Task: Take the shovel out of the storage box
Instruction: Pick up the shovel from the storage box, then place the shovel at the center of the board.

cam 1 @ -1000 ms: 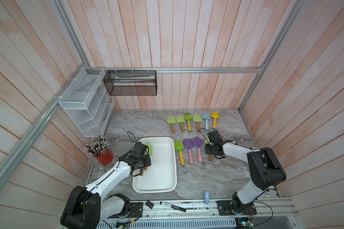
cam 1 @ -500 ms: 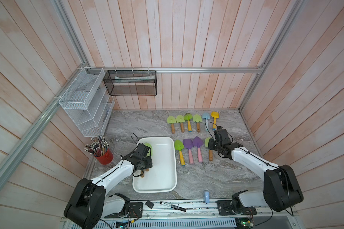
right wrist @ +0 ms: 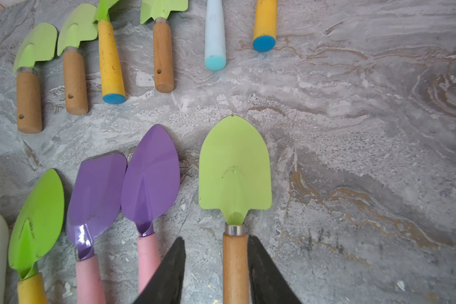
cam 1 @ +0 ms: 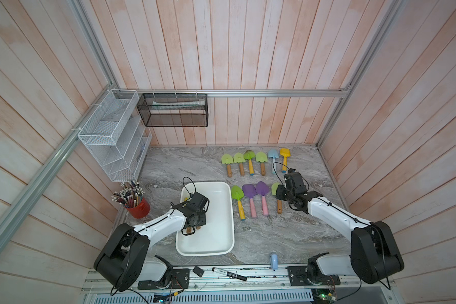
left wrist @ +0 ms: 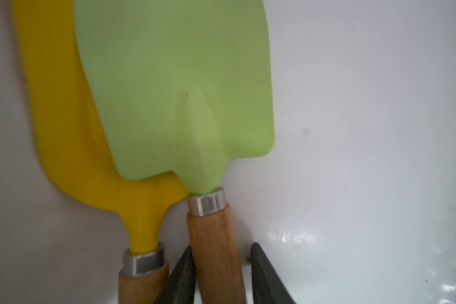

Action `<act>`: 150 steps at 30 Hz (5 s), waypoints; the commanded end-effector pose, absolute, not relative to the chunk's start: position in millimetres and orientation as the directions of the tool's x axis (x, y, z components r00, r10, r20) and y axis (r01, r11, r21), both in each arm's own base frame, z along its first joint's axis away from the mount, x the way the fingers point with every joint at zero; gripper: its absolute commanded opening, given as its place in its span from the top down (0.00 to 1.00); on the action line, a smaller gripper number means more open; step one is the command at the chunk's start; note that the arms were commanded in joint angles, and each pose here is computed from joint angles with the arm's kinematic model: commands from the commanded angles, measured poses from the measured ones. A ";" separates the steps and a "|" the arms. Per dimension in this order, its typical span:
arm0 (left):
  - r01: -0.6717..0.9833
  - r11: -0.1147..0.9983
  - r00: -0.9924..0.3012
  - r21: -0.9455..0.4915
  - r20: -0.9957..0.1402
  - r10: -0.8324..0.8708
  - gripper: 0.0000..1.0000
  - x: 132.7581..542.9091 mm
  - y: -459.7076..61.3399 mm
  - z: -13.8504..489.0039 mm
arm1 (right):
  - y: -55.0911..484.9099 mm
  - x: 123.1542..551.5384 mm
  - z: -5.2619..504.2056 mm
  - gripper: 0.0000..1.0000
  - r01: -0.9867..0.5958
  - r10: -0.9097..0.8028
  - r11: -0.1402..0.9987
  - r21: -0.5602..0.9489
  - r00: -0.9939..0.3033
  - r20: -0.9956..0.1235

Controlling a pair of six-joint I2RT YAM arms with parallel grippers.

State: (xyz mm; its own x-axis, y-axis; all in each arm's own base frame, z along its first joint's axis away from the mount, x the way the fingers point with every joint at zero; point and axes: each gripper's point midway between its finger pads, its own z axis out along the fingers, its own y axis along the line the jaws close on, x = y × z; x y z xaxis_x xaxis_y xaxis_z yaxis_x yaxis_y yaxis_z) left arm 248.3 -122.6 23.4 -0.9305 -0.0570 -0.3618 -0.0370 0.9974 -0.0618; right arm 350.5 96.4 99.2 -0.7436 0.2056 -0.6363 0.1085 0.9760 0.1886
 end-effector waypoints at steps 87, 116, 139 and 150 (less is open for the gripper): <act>0.307 0.140 -0.896 -0.941 -0.335 -0.292 0.87 255.0 -210.2 226.2 | 416.5 249.8 253.9 0.54 -0.479 -0.033 -0.162 0.863 -0.871 -0.490; 0.271 0.462 -0.859 -0.845 -0.428 -0.279 0.44 267.9 -189.4 190.6 | 360.1 289.7 234.1 0.85 -0.458 0.098 -0.007 0.889 -0.885 -0.455; -0.057 0.945 -0.847 -0.322 -0.485 -0.216 0.44 266.7 -114.8 106.9 | 156.8 354.5 147.3 0.85 -0.103 0.314 0.792 0.602 -0.777 -0.545; -0.111 0.987 -0.854 -0.113 -0.498 -0.153 0.44 254.0 -101.2 89.0 | 74.0 346.2 109.5 0.85 0.179 0.309 0.947 0.268 -0.737 -0.601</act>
State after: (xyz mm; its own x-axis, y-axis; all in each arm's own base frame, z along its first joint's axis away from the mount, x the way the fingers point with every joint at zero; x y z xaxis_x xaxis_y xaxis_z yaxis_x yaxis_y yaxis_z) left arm 250.6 -114.2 84.6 -0.8717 -0.1410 -0.4694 -0.0618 0.9817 -0.1802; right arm 351.2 109.5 116.2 -0.7581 0.3292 -0.5629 0.0791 0.9033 0.4217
